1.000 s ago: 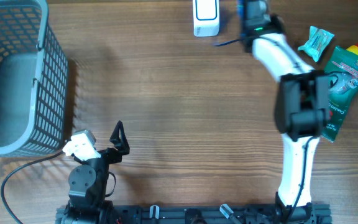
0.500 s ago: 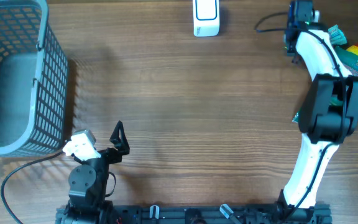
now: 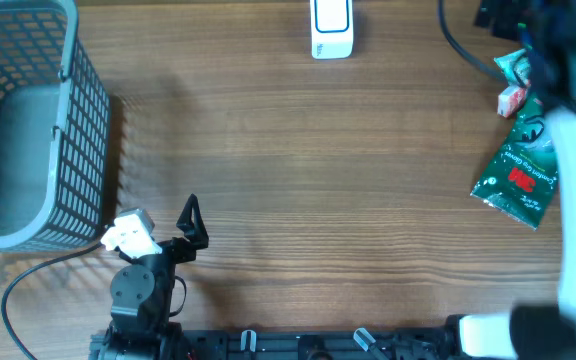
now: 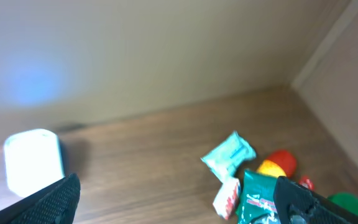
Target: Scan the item barcode
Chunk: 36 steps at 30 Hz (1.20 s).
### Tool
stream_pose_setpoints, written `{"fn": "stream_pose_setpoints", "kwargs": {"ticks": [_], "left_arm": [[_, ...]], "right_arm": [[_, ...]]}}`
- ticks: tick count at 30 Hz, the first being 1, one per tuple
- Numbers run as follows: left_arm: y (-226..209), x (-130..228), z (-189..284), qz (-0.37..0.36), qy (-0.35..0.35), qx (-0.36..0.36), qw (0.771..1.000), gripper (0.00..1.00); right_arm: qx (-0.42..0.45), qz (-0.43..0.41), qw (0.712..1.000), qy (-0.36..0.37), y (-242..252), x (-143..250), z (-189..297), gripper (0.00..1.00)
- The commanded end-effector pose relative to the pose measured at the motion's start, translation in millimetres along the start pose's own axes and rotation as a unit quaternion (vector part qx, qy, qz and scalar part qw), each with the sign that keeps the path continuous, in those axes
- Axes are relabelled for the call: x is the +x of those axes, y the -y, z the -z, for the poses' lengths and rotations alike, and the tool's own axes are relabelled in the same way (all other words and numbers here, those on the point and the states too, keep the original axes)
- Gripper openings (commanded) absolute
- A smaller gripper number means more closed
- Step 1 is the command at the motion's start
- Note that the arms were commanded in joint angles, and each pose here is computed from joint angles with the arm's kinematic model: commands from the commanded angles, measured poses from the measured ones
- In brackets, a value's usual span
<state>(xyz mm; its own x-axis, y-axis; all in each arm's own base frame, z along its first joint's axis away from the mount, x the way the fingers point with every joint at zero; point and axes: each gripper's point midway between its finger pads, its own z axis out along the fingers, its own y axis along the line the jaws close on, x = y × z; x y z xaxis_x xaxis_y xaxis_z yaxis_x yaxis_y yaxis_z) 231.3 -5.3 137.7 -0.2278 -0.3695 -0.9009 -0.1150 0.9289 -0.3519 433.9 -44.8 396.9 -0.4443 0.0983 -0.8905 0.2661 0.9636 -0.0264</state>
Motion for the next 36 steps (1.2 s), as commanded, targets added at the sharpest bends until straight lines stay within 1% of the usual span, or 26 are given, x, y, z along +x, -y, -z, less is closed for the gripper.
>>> {"fn": "stream_pose_setpoints", "kwargs": {"ticks": [1, 5, 8, 12, 16, 20, 22, 24, 26, 28, 30, 33, 36], "left_arm": [[-3, -1, 0, 0.005, 0.004, -0.007, 1.0, 1.0], [-3, -1, 0, 0.005, 0.004, -0.007, 1.0, 1.0], [-3, -1, 0, 0.005, 0.004, -0.007, 1.0, 1.0], [-3, -1, 0, 0.005, 0.004, -0.007, 1.0, 1.0], [-3, -1, 0, 0.005, 0.004, -0.007, 1.0, 1.0], [-3, -1, 0, 0.005, 0.004, -0.007, 1.0, 1.0], [-3, -1, 0, 0.005, 0.004, -0.007, 1.0, 1.0], [-3, -1, 0, 0.005, 0.004, -0.007, 1.0, 1.0], [-3, -1, 0, 0.005, 0.004, -0.007, 1.0, 1.0], [-3, -1, 0, 0.005, 0.004, -0.007, 1.0, 1.0], [-3, -1, 0, 0.005, 0.004, -0.007, 1.0, 1.0], [-3, -1, 0, 0.005, 0.004, -0.007, 1.0, 1.0], [-3, -1, 0, 0.005, 0.004, -0.007, 1.0, 1.0]], "right_arm": [[-0.039, -0.023, 0.998, 0.054, 8, -21, 81, 1.0], [-0.045, -0.037, 0.992, 0.113, 30, -24, 173, 1.0], [-0.057, -0.07, 0.983, 0.16, 46, -16, 240, 1.0], [-0.062, -0.081, 0.976, 0.194, 66, 13, 306, 1.0], [-0.065, -0.085, 0.971, 0.213, 81, 50, 353, 1.0], [-0.062, -0.08, 0.977, 0.188, 90, 95, 372, 1.0], [-0.056, -0.071, 0.985, 0.147, 93, 125, 372, 1.0], [-0.05, -0.067, 0.989, 0.125, 95, 141, 371, 1.0], [-0.05, -0.074, 0.989, 0.116, 96, 146, 370, 1.0], [-0.054, -0.11, 0.988, 0.097, 95, 152, 366, 1.0], [-0.054, -0.135, 0.985, 0.094, 94, 152, 363, 1.0], [-0.061, -0.148, 0.98, 0.114, 93, 144, 360, 1.0], [-0.071, -0.165, 0.971, 0.157, 93, 139, 363, 1.0]]}}
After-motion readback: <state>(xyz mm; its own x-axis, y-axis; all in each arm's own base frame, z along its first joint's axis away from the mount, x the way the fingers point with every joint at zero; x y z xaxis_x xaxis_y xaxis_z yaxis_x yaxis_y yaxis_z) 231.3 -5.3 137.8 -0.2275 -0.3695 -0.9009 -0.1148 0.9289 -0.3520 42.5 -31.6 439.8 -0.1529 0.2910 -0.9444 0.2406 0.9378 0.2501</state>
